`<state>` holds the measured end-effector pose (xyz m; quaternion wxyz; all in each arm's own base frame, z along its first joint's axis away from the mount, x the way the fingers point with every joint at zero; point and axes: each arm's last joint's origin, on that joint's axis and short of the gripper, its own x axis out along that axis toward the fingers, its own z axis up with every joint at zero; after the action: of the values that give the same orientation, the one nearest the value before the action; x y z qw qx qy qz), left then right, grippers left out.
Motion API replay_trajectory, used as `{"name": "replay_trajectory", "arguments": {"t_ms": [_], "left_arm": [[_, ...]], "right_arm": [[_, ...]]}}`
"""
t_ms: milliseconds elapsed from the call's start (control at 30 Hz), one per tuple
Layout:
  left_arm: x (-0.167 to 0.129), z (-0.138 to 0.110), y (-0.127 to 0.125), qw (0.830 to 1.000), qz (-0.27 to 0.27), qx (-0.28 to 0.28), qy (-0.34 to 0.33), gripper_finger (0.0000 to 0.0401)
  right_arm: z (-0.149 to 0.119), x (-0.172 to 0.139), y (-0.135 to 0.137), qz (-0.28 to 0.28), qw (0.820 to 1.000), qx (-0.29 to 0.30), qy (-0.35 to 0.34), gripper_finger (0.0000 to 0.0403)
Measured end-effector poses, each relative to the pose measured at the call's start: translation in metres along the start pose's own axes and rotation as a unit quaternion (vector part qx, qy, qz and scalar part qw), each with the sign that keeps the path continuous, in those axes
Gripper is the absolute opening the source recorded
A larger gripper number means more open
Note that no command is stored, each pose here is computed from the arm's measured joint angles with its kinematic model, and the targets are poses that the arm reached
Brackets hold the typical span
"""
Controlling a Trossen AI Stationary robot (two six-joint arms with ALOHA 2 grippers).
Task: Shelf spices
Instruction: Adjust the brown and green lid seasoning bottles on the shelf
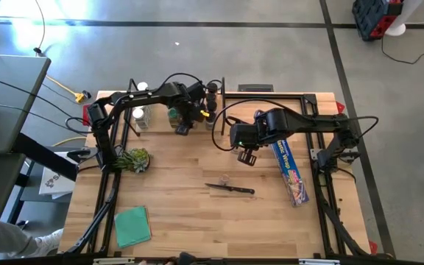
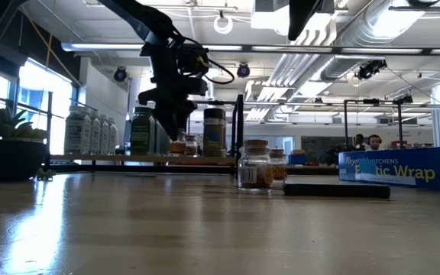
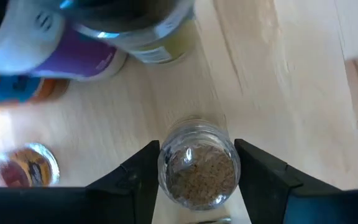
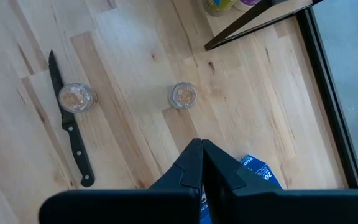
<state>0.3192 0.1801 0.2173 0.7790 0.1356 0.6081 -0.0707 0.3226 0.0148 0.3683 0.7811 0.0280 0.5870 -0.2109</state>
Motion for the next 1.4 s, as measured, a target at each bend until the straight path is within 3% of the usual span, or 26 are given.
{"name": "replay_trajectory", "arguments": {"t_ms": [233,533,633,1033,1400], "left_arm": [[-0.0003,-0.0008,-0.0007,0.990,-0.004,0.144,0.004,0.0173],[-0.0004,-0.0011,-0.0012,0.959,-0.008,0.285,0.004,0.0176],[-0.0004,-0.0011,-0.0011,0.958,-0.008,0.288,0.004,0.0177],[0.0003,0.0013,0.0023,0.977,0.015,0.212,-0.002,0.0199],[0.0006,0.0015,0.0024,0.978,0.016,0.208,-0.001,0.0203]], "right_arm": [[-0.0004,0.0000,0.0010,0.016,1.000,0.000,0.007,0.0000],[-0.0004,0.0000,0.0011,0.018,1.000,0.000,0.007,0.0000],[-0.0004,0.0000,0.0010,0.018,1.000,-0.001,0.007,0.0000],[-0.0005,0.0000,0.0011,0.018,1.000,-0.001,0.007,0.0000],[-0.0005,0.0000,0.0011,0.019,1.000,-0.001,0.008,0.0000]]}}
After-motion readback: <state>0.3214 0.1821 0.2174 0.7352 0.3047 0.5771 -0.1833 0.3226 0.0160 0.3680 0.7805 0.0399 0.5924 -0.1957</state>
